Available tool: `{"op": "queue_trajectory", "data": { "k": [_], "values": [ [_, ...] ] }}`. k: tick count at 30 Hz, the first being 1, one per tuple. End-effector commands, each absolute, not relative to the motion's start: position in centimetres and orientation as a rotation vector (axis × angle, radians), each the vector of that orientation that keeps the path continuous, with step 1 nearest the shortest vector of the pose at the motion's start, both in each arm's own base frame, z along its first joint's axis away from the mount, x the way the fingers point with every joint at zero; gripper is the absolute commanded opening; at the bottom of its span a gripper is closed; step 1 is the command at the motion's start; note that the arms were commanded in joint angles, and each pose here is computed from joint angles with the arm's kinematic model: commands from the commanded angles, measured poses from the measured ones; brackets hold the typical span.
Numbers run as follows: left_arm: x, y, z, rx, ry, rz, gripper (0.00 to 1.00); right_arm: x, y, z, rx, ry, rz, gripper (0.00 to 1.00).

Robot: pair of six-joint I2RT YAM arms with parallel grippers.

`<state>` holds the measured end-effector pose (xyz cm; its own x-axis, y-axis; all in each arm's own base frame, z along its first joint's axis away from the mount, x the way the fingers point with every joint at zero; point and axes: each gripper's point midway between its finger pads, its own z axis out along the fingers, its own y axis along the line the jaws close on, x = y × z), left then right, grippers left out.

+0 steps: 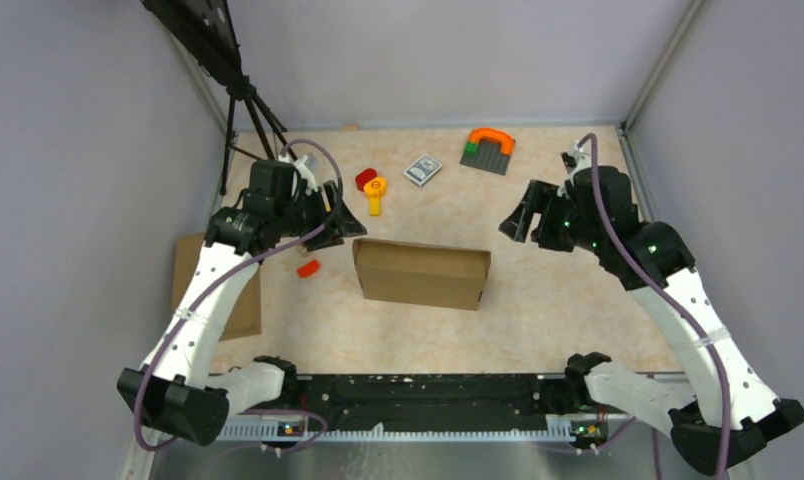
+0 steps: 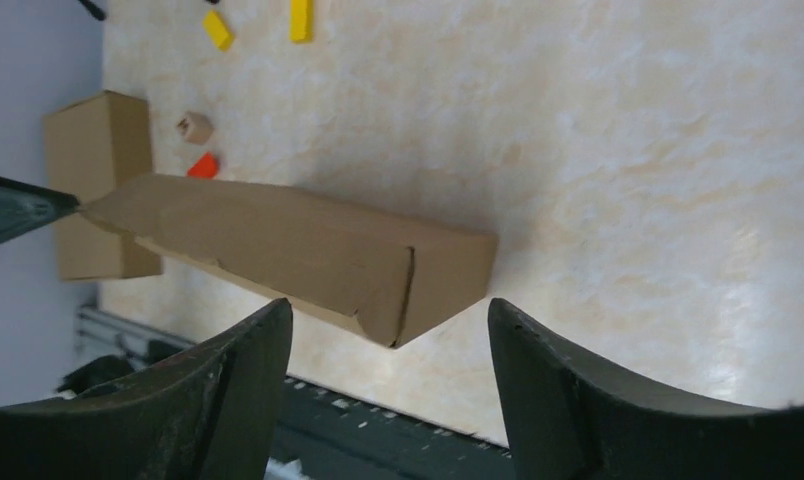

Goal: Fold the paper box

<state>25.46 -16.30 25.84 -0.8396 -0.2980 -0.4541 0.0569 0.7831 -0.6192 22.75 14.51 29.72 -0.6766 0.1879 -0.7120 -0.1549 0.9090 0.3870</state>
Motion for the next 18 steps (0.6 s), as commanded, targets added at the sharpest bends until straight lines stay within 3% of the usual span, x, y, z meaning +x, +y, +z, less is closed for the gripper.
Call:
{"op": "queue_trajectory", "data": {
  "k": [1,5,14,18],
  "values": [
    [25.4,-16.5,26.3,-0.209,2.4,-0.922,0.61,21.1,18.2,28.5,0.293,2.319,0.975,0.68],
    [25.2,-16.6,25.7,-0.227,2.42,-0.945,0.57,20.8,20.2,27.2,0.407,2.318,1.175,0.64],
    [25.1,-17.0,24.4,-0.237,2.443,-0.991,0.53,21.2,20.3,26.5,0.49,2.31,1.204,0.58],
    [25.1,-17.2,24.3,-0.233,2.45,-1.007,0.53,21.3,20.1,26.8,0.518,2.289,1.229,0.67]
  ]
}}
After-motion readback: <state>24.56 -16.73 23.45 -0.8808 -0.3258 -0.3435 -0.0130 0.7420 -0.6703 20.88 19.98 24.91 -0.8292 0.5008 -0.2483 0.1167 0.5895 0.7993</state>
